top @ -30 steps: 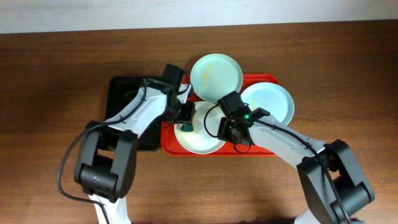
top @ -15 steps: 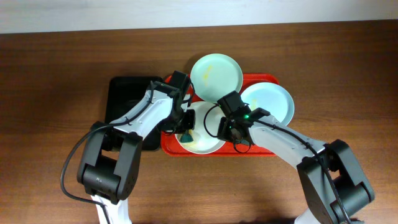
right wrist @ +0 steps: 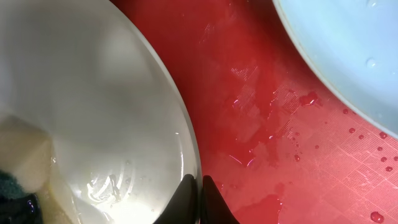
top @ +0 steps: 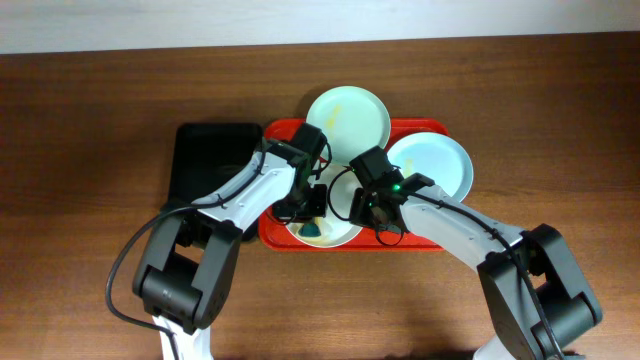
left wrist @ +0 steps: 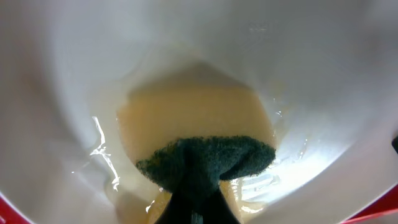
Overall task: Clean dirty plates on tray and stack at the side
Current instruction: 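Scrub the white plate with the sponge while right gripper holds it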
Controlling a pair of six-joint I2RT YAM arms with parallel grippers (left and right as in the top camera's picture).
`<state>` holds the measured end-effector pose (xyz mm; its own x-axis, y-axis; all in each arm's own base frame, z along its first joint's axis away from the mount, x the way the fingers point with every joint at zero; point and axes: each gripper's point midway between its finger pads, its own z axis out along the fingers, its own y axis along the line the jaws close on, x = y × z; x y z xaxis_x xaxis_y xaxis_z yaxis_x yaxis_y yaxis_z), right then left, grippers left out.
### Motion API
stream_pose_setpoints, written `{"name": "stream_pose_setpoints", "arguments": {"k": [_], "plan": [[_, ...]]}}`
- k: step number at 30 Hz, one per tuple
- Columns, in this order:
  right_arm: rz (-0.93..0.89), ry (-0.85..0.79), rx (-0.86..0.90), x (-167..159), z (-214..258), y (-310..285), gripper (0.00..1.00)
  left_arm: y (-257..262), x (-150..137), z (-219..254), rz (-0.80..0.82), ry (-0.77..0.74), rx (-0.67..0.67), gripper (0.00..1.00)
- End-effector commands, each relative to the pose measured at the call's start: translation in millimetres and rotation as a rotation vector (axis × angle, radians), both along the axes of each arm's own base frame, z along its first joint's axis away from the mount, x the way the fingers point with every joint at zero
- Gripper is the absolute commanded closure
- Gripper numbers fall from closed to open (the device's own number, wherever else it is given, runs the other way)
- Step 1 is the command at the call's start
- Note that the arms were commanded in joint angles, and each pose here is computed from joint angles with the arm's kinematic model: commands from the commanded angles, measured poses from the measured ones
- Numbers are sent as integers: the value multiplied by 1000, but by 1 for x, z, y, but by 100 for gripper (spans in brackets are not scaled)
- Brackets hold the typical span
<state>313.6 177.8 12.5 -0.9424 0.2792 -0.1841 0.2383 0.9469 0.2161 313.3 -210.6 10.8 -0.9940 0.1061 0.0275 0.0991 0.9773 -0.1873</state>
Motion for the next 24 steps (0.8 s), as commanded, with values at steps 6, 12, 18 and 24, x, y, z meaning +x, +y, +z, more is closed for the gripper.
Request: {"name": "stream_pose_setpoints", "arguments": {"k": [6, 12, 18, 24], "plan": [[21, 20, 0, -7, -4, 1, 96, 24, 16, -10, 28, -119, 144, 100], [21, 20, 0, -7, -4, 1, 96, 35, 34, -8, 21, -182, 168, 100], [21, 20, 0, -7, -4, 2, 96, 47, 52, -6, 69, -219, 151, 100], [21, 20, 0, -7, -4, 2, 96, 54, 66, -4, 82, -256, 138, 100]]}}
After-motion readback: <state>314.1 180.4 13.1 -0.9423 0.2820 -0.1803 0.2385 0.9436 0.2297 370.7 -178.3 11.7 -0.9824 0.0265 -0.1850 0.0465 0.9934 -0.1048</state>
